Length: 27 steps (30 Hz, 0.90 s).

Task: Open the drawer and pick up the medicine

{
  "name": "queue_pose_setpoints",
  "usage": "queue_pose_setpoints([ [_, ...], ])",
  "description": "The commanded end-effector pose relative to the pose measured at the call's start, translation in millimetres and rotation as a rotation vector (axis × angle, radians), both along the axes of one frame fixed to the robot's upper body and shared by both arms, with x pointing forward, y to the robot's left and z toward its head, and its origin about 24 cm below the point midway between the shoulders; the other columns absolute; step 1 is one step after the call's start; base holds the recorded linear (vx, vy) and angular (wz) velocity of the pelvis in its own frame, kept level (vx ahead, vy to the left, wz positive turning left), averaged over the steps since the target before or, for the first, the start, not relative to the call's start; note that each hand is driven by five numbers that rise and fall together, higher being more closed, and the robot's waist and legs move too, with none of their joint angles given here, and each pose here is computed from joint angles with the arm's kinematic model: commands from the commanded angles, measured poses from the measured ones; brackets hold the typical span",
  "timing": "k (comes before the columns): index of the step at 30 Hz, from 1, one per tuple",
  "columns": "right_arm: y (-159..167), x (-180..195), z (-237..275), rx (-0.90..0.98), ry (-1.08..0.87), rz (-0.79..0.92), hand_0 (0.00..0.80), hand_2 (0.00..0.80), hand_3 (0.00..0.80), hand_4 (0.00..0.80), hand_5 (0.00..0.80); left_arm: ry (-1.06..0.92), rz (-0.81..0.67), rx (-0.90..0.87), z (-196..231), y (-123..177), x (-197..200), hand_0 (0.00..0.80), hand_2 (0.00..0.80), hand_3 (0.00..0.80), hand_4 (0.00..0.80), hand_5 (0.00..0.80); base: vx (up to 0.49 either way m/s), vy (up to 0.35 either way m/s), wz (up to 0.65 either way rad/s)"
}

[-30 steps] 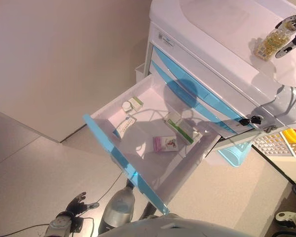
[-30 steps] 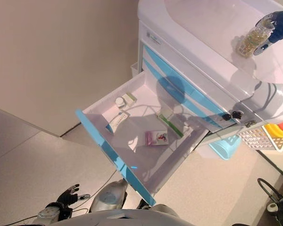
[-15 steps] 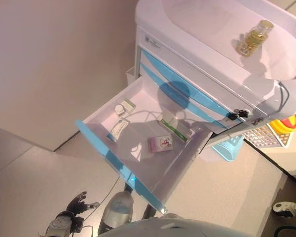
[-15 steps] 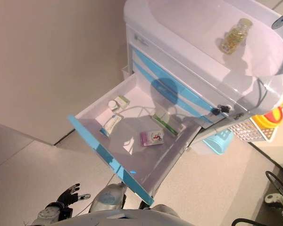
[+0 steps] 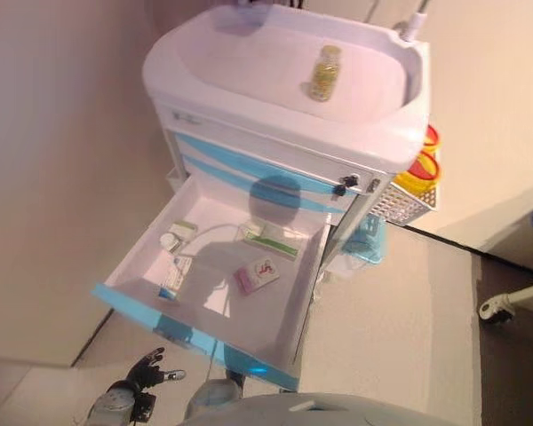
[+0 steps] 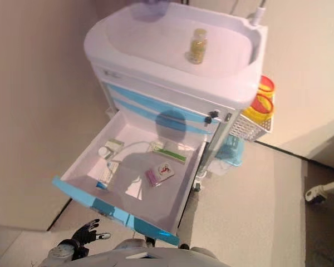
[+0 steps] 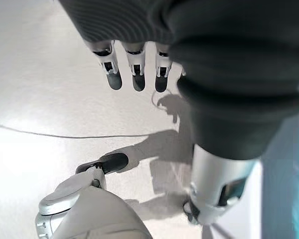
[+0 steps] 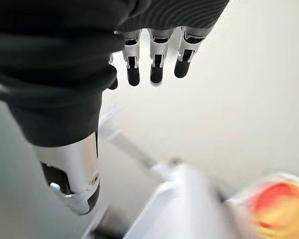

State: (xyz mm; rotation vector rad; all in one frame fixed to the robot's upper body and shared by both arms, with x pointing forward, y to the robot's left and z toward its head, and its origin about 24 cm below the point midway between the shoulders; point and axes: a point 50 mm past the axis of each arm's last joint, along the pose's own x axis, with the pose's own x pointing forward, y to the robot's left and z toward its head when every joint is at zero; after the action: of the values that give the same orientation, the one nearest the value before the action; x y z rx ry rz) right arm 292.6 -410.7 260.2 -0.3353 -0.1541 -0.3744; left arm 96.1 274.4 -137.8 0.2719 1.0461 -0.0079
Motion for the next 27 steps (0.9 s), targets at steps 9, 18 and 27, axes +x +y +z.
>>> queue_pose_setpoints([
  [9,100.1,-43.6,-233.0,0.43,0.1,0.076,0.0,0.0,0.0,0.0,0.0,-0.03,-0.034,-0.056,-7.9,-35.7,8.7,0.0,0.0,0.0,0.0,0.0,-0.032,0.009,-0.19],
  [18,142.5,-144.0,-366.7,0.28,0.792,0.069,0.0,0.0,0.0,0.0,0.0,-0.054,0.028,-0.082,-11.6,-40.0,0.2,0.0,0.0,0.0,0.0,0.0,-0.029,0.008,-0.12],
  [27,149.8,-180.5,-388.6,0.069,1.026,0.192,0.0,0.0,0.0,0.0,0.0,-0.099,-0.102,-0.139,-4.3,-39.1,13.9,0.0,0.0,0.0,0.0,0.0,-0.008,0.015,-0.04],
])
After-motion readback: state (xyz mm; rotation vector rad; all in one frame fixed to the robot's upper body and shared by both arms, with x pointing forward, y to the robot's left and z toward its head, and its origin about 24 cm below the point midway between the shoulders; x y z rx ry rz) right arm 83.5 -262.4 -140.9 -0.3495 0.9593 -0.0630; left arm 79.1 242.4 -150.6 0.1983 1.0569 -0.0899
